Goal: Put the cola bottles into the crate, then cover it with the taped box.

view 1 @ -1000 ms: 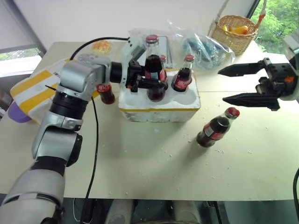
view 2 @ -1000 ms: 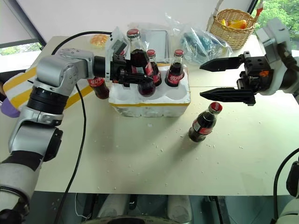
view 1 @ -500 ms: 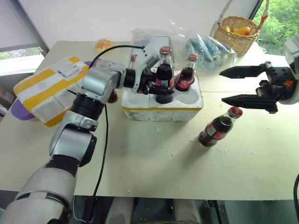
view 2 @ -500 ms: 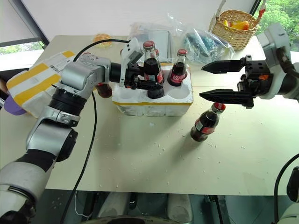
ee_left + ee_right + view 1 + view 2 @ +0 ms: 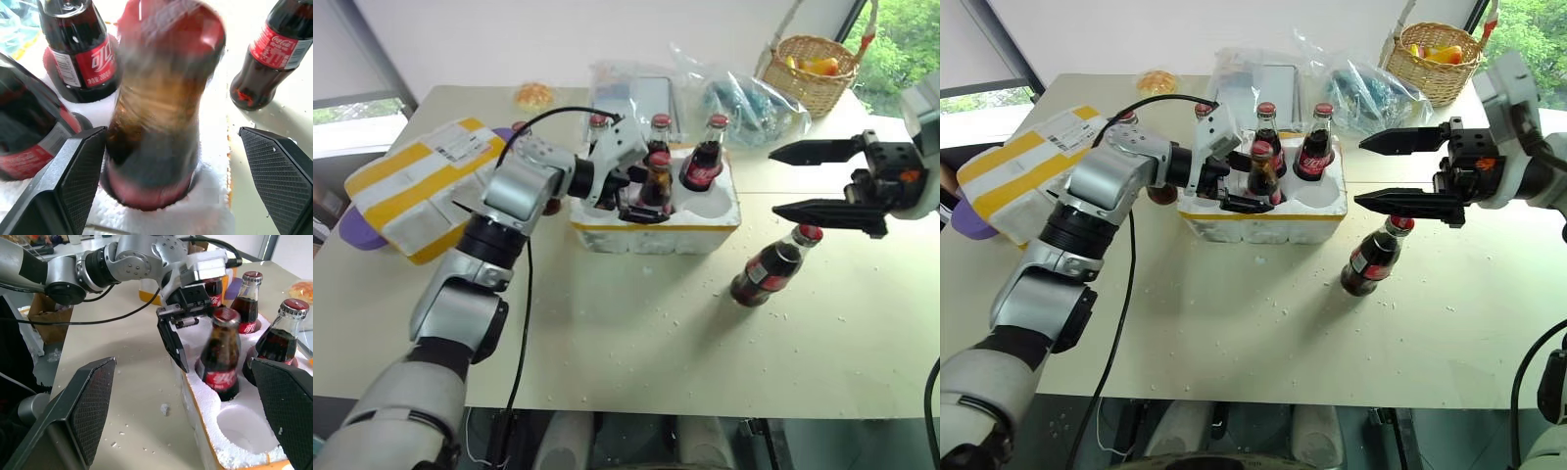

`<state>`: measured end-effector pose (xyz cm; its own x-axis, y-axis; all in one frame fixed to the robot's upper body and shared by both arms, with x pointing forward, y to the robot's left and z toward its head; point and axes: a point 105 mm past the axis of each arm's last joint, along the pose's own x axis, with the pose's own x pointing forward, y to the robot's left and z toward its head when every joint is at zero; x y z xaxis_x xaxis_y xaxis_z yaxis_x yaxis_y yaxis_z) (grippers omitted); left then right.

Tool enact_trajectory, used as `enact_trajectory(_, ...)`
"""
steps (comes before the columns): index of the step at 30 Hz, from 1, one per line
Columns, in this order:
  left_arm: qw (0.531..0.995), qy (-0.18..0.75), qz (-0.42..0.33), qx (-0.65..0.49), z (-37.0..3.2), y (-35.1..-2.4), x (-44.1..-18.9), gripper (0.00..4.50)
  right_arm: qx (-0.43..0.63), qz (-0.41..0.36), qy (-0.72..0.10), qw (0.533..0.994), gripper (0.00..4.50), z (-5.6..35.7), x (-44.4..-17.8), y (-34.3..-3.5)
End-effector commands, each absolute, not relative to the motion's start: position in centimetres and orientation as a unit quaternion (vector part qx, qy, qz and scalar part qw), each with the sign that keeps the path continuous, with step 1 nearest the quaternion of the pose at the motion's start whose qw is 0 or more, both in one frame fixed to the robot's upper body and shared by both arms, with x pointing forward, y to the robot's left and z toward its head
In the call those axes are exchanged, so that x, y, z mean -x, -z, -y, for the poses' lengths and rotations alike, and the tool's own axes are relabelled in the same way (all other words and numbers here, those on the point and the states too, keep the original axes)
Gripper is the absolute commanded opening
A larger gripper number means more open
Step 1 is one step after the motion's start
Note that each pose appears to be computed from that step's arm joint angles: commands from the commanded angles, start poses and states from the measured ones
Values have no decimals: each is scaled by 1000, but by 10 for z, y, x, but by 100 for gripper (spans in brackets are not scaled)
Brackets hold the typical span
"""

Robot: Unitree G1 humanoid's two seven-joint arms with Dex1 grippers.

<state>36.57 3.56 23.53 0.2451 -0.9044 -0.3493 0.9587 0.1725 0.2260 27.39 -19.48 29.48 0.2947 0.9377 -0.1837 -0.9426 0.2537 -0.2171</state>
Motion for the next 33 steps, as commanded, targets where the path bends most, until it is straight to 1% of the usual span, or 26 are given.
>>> enact_trajectory(1,788,585,-5,-192,-64,-279,-353,446,166,3,-584,795,450,198,-275,-301)
enact_trajectory(3,809,557,3,-185,-93,-291,-343,446,167,1,-579,798,450,199,-278,-300)
enact_trajectory(5,829,525,0,-192,-119,-293,-335,446,168,0,-577,799,450,200,-279,-299)
enact_trajectory(9,893,405,-35,-192,-188,-280,-329,446,169,0,-572,803,450,202,-284,-298)
enact_trajectory(11,915,358,-41,-179,-208,-275,-328,446,169,1,-571,804,450,202,-286,-298)
enact_trajectory(13,931,322,-42,-168,-221,-269,-330,446,169,3,-570,804,450,202,-288,-299)
enact_trajectory(18,955,260,-27,-140,-227,-252,-351,446,169,10,-572,803,450,200,-292,-304)
enact_trajectory(23,959,238,-25,-153,-220,-229,-379,446,166,16,-573,802,450,201,-294,-306)
enact_trajectory(27,959,239,-28,-149,-211,-216,-396,446,165,17,-574,802,450,205,-294,-305)
enact_trajectory(33,959,248,-24,-132,-199,-215,-418,446,154,22,-575,803,450,208,-292,-303)
